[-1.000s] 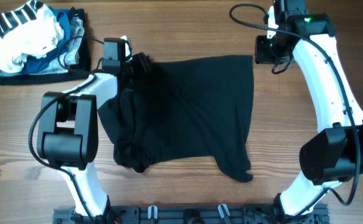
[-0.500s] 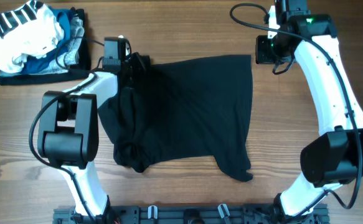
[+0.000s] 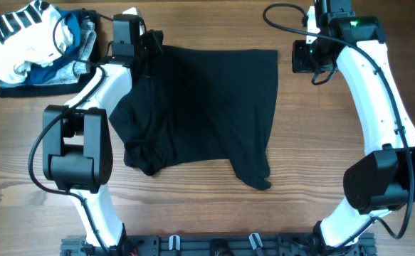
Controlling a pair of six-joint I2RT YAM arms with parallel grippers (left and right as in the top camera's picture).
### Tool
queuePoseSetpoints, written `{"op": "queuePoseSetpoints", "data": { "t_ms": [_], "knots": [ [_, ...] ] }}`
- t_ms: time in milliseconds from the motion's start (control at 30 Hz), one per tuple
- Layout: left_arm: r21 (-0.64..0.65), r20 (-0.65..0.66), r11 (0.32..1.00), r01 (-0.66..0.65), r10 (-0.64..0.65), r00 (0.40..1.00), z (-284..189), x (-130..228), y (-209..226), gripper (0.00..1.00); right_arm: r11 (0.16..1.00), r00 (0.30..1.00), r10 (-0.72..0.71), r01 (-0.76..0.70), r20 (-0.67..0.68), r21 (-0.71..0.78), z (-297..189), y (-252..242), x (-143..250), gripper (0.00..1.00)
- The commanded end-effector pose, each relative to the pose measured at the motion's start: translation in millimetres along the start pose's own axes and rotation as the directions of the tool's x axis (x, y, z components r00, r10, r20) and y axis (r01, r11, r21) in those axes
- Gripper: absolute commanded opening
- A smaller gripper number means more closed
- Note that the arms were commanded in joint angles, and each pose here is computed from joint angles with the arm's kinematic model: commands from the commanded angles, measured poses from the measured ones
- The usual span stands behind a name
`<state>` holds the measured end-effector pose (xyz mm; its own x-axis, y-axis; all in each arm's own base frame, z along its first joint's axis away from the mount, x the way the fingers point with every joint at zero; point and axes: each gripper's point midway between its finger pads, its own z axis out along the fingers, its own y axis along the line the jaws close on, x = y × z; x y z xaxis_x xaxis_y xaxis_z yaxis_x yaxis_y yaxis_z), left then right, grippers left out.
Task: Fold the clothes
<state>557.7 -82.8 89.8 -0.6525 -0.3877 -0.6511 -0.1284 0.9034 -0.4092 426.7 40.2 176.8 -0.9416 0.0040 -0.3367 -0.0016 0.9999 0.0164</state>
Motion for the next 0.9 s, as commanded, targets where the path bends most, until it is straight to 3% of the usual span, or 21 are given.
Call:
{"op": "queuePoseSetpoints", "data": {
  "t_ms": [0, 67, 133, 167, 200, 233, 267, 300, 333, 367, 433, 633, 767, 867],
  "knots": [
    [-0.065, 0.051, 0.998, -0.023, 0.026, 0.998, -4.2, -14.6, 7.5, 0.31, 0.999, 0.999, -0.022, 0.023, 0.044, -0.025, -17.7, 5.5, -5.5, 0.05],
    [-0.127, 0.085, 0.992, -0.012, 0.023, 0.996, -4.5, -22.9, 24.5, 0.04, 0.999, 0.999, -0.025, 0.026, 0.042, -0.025, -17.7, 6.2, -5.0, 0.04],
    [-0.143, 0.095, 0.990, 0.006, 0.008, 0.995, -4.9, -28.5, 37.6, 0.04, 0.999, 0.999, -0.025, 0.026, 0.043, -0.025, -17.7, 6.2, -5.1, 0.04],
    [-0.148, 0.091, 0.989, 0.013, 0.000, 0.996, -5.6, -29.2, 43.1, 0.17, 0.999, 0.999, -0.027, 0.029, 0.043, -0.026, -17.7, 7.2, -5.0, 0.05],
    [-0.152, 0.073, 0.988, 0.018, -0.007, 0.997, -5.9, -26.2, 47.6, 0.56, 0.999, 0.998, -0.030, 0.032, 0.048, -0.027, -17.8, 8.3, -6.1, 0.20],
    [-0.142, 0.016, 0.990, 0.019, -0.017, 1.000, -5.5, -13.8, 48.6, 0.66, 0.999, 0.998, -0.031, 0.032, 0.056, -0.028, -17.2, 8.6, -8.3, 0.34],
    [-0.137, -0.054, 0.990, 0.021, -0.028, 0.998, -5.9, 2.6, 49.1, 0.76, 0.999, 0.997, -0.030, 0.032, 0.067, -0.028, -15.7, 8.9, -11.7, 0.40],
    [-0.141, -0.107, 0.990, 0.020, -0.035, 0.994, -7.0, 15.8, 49.6, 0.77, 0.999, 0.996, -0.030, 0.032, 0.079, -0.029, -14.7, 9.3, -15.2, 0.37],
    [-0.153, -0.138, 0.988, 0.017, -0.038, 0.990, -8.1, 24.3, 50.6, 0.77, 0.999, 0.995, -0.030, 0.033, 0.092, -0.030, -11.7, 9.8, -18.8, 0.40],
    [-0.161, -0.165, 0.987, 0.012, -0.039, 0.986, -9.1, 31.8, 50.6, 0.76, 0.999, 0.995, -0.031, 0.034, 0.096, -0.030, -7.9, 10.1, -20.9, 0.51],
    [-0.168, -0.184, 0.986, 0.009, -0.041, 0.982, -10.1, 37.2, 51.1, 0.76, 0.999, 0.996, -0.032, 0.035, 0.081, -0.030, 7.6, 10.6, -21.4, 0.55],
    [-0.171, -0.186, 0.985, 0.010, -0.042, 0.982, -10.5, 37.6, 51.9, 0.80, 0.993, 0.994, -0.044, 0.033, -0.098, -0.115, 85.8, 26.6, 0.5, 0.57],
    [-0.173, -0.192, 0.985, 0.010, -0.043, 0.980, -10.9, 38.8, 52.4, 0.82, 0.989, 0.986, -0.058, 0.036, -0.156, -0.141, 110.0, 30.8, 11.1, 0.63],
    [-0.188, -0.221, 0.982, 0.009, -0.051, 0.974, -13.2, 46.3, 55.7, 0.81, 0.986, 0.980, -0.059, 0.027, -0.190, -0.168, 124.0, 35.1, 17.6, 0.47]
  ]
}}
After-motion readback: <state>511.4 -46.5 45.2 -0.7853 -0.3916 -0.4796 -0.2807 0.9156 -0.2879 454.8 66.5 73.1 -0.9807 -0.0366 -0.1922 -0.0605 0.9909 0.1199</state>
